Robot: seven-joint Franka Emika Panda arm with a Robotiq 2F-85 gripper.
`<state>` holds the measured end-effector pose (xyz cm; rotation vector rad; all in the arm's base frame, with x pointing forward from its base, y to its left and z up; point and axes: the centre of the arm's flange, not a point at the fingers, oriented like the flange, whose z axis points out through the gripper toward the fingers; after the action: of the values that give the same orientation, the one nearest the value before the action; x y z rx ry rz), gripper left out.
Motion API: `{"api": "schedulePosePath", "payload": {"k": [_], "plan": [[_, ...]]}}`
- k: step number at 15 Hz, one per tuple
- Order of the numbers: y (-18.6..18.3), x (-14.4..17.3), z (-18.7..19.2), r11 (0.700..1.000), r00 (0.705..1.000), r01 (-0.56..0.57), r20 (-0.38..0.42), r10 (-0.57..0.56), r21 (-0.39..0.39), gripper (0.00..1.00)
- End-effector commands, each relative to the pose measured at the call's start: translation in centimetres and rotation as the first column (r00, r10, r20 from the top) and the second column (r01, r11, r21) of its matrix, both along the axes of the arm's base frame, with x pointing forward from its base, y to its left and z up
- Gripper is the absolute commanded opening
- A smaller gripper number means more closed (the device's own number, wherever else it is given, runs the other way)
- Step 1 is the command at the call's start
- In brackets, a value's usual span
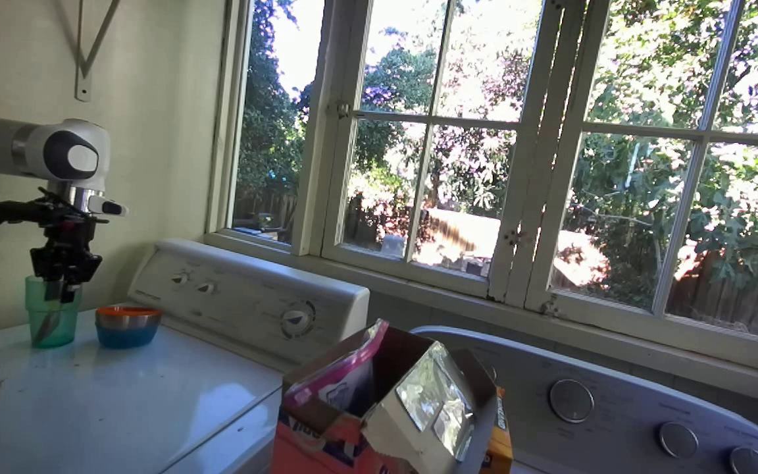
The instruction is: Move the cup to the left then put the orange box on the machine on the left.
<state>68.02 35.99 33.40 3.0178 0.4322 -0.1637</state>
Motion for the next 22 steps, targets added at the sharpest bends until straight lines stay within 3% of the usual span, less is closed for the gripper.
{"api": "schedulePosePath", "payload": {"k": [1, 5, 8, 12, 14, 17, 22], "plan": [[-0.2, -0.7, -0.6, 0.999, 0.998, -0.021, -0.051, 0.019, -0.033, 0.68], [-0.4, -1.2, 0.3, 0.999, 0.999, -0.038, -0.025, 0.037, -0.033, 0.98], [-0.7, -2.1, 1.9, 1.000, 1.000, -0.024, 0.009, 0.024, -0.010, 1.00], [-2.1, -4.4, 5.0, 0.991, 0.992, 0.119, 0.051, -0.116, -0.054, 1.00], [-3.3, -5.7, 6.3, 0.970, 0.977, 0.209, 0.063, -0.203, -0.124, 1.00], [-5.7, -8.1, 7.5, 0.924, 0.937, 0.349, 0.020, -0.350, -0.155, 1.00], [-8.5, -13.5, 8.1, 0.826, 0.841, 0.491, -0.099, -0.532, -0.277, 1.00]]}}
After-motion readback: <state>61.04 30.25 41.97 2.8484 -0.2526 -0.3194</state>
